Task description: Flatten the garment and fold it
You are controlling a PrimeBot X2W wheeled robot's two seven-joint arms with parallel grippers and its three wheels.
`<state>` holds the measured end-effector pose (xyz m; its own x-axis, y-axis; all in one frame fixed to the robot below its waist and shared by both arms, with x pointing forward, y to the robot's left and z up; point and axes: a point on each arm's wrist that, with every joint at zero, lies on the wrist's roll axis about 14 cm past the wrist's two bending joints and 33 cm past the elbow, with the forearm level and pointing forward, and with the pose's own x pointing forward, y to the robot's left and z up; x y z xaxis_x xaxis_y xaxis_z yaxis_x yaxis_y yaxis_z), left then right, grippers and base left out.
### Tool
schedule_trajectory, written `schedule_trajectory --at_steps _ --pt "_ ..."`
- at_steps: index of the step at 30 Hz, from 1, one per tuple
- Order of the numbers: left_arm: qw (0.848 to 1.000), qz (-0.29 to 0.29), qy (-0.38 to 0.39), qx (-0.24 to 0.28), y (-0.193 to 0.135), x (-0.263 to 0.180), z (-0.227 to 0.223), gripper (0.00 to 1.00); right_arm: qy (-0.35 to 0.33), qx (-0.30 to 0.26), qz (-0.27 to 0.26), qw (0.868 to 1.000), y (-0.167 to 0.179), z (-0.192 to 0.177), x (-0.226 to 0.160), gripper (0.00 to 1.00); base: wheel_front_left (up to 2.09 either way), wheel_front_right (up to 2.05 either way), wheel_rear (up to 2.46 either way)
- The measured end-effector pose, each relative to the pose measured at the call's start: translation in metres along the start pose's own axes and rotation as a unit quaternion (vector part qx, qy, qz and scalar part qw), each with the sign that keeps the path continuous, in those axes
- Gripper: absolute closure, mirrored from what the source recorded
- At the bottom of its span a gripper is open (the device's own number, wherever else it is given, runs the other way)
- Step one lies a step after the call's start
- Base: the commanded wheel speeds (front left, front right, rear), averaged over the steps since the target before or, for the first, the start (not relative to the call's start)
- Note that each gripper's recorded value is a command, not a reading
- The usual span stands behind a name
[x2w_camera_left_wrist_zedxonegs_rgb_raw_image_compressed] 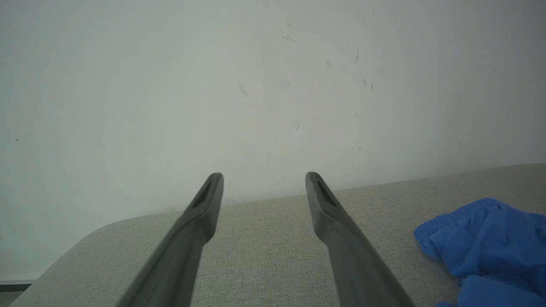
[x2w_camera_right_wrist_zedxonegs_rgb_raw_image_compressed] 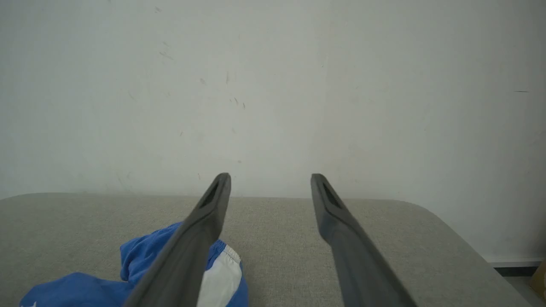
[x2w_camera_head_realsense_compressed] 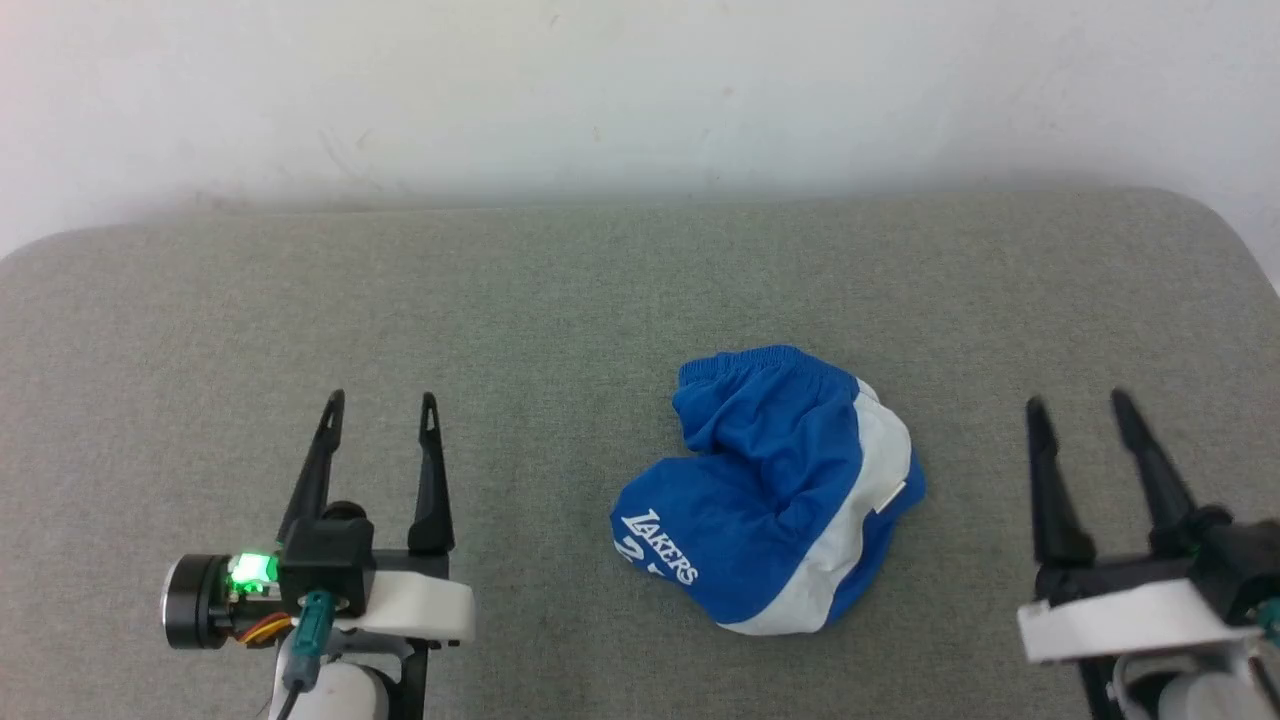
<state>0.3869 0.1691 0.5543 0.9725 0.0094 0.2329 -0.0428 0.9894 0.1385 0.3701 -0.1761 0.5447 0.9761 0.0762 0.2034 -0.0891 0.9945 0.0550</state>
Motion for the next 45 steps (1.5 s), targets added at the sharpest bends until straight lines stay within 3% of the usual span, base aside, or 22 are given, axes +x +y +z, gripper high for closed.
schedule_trajectory --at_steps 6,11,15,19,22,26,28,30,36,41,45 --pt "1.000 0.009 0.002 -0.001 0.004 0.002 -0.002 0.00 -0.084 -0.032 0.009 0.996 -0.001 0.051 0.037 0.00 0.00 0.00 0.00" --pt "1.000 0.012 0.007 0.000 0.006 0.003 -0.006 0.00 -0.130 -0.091 0.053 0.986 -0.004 0.086 0.073 0.00 0.00 0.00 0.00" --pt "1.000 0.018 0.012 -0.001 0.009 0.003 -0.009 0.00 -0.054 -0.120 0.129 0.983 0.010 0.052 0.095 0.00 0.00 0.00 0.00" --pt "1.000 0.022 0.017 -0.003 0.010 0.003 -0.013 0.00 0.065 -0.139 0.197 0.968 0.026 0.018 0.109 0.00 0.00 0.00 0.00" --pt "0.999 0.025 0.021 -0.004 0.011 0.006 -0.017 0.00 0.174 -0.159 0.233 0.943 0.030 -0.014 0.109 0.00 0.00 0.00 0.00" --pt "0.999 0.029 0.026 -0.005 0.012 0.011 -0.022 0.00 0.340 -0.164 0.264 0.888 0.028 -0.068 0.087 0.00 0.00 0.00 0.00" --pt "0.999 0.032 0.027 -0.005 0.013 0.015 -0.024 0.00 0.394 -0.170 0.272 0.861 0.027 -0.085 0.080 0.00 0.00 0.00 0.00" --pt "0.999 0.034 0.028 -0.007 0.012 0.018 -0.026 0.00 0.428 -0.169 0.277 0.844 0.027 -0.097 0.080 0.00 0.00 0.00 0.00" --pt "0.999 0.040 0.033 -0.013 0.011 0.028 -0.033 0.00 0.477 -0.170 0.291 0.812 0.038 -0.133 0.089 0.00 0.00 0.00 0.00" --pt "0.998 0.046 0.044 -0.011 0.014 0.034 -0.044 0.00 0.540 -0.166 0.300 0.768 0.044 -0.184 0.068 0.00 0.00 0.00 0.00" --pt "0.997 0.054 0.056 -0.009 0.018 0.032 -0.052 0.00 0.544 -0.162 0.312 0.762 0.051 -0.195 0.074 0.00 0.00 0.00 0.00"
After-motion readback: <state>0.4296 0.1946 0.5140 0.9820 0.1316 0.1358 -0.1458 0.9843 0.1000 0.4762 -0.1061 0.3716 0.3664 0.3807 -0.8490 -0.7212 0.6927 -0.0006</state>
